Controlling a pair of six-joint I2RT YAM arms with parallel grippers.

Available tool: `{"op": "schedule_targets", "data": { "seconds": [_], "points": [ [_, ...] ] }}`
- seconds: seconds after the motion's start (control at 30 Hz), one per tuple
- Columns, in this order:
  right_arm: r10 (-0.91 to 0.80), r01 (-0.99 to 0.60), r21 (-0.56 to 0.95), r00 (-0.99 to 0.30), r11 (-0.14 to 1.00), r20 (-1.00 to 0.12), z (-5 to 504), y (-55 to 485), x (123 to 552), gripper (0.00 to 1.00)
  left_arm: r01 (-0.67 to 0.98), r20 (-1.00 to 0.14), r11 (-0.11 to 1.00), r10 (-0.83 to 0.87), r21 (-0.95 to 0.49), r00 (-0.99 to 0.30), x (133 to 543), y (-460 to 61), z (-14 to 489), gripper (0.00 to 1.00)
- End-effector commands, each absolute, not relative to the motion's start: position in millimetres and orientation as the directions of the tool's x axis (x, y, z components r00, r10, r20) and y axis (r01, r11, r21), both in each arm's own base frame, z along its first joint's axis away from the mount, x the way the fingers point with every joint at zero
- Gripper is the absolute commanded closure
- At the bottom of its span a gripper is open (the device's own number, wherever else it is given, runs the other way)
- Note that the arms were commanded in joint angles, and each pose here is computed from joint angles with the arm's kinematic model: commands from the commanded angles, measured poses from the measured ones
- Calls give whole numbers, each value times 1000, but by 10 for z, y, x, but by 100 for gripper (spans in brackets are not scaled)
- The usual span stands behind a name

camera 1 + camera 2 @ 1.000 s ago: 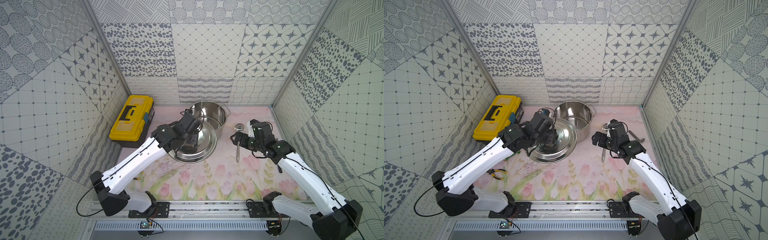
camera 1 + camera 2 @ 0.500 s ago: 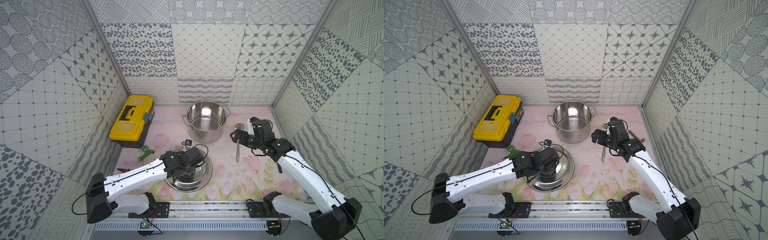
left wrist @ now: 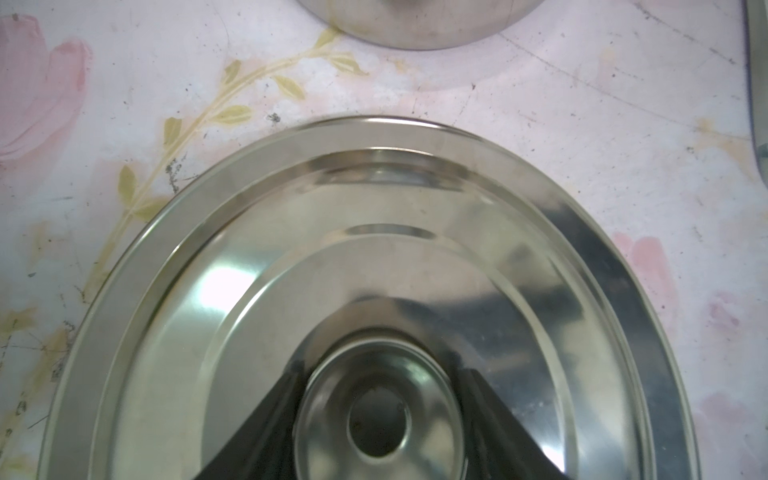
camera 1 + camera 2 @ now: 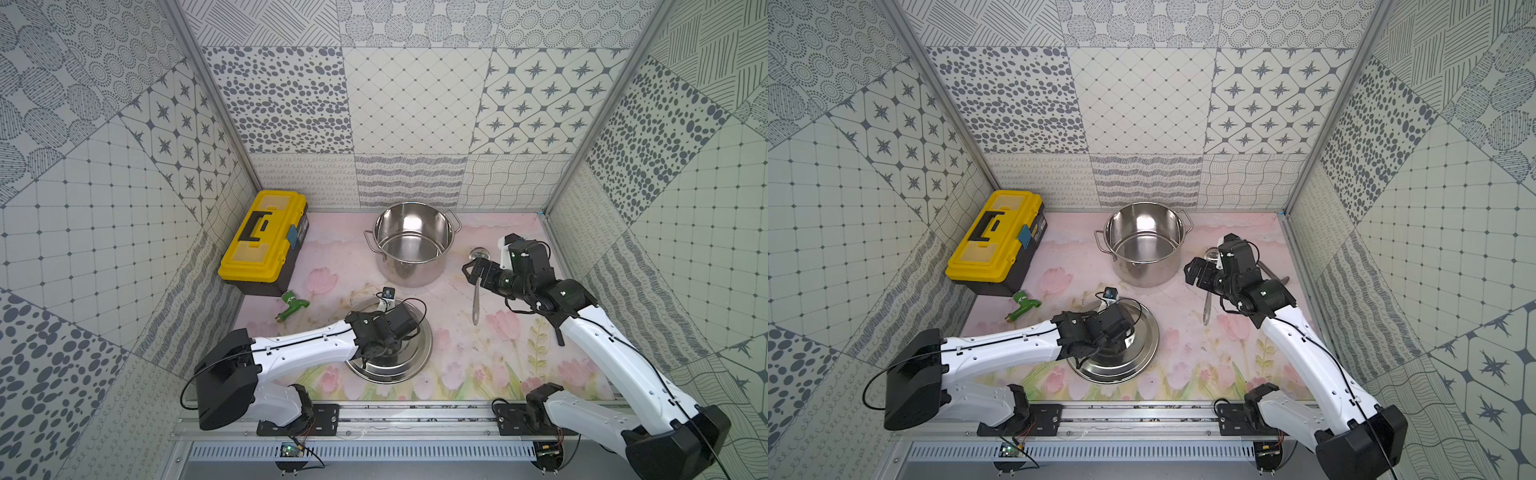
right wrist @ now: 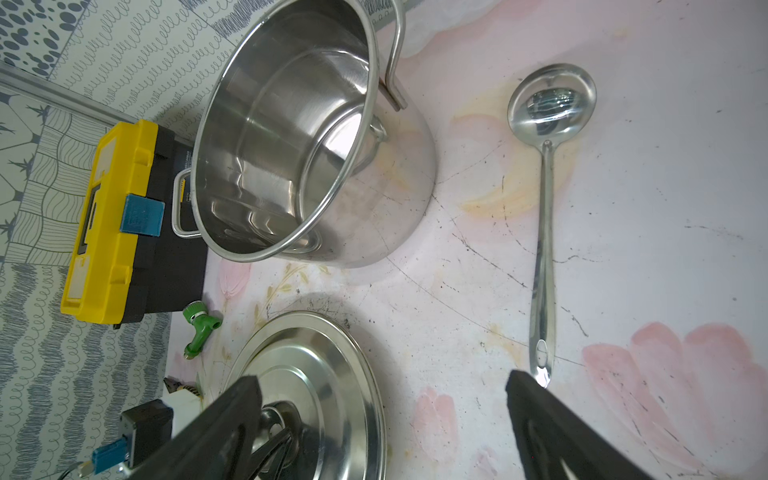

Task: Stir the soup with a spoon
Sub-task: Place the lid at the center of the board.

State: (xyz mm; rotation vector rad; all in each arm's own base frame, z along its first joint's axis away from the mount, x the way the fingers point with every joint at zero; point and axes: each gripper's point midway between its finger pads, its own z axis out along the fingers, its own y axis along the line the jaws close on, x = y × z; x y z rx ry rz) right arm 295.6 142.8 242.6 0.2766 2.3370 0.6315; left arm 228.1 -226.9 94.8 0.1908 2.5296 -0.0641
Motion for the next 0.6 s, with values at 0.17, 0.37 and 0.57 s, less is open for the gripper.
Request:
{"op": "schedule_targets", "data": {
  "seconds": [0.17, 0.37, 0.57],
  "points": [
    [376, 25, 526, -727, 850, -574, 2457, 1436, 2998, 3, 132, -658, 991, 81, -28, -749, 2578, -2551, 928, 83],
    [375, 35, 528, -743, 849, -555, 2364, 1438, 2966, 3, 126, -646, 992, 95, -3, -758, 2587, -2552, 774, 81],
    [373, 48, 525, -758, 850, -534, 2248, 1432, 2929, 3, 115, -616, 993, 103, 21, -781, 2561, -2527, 598, 78]
  ]
}}
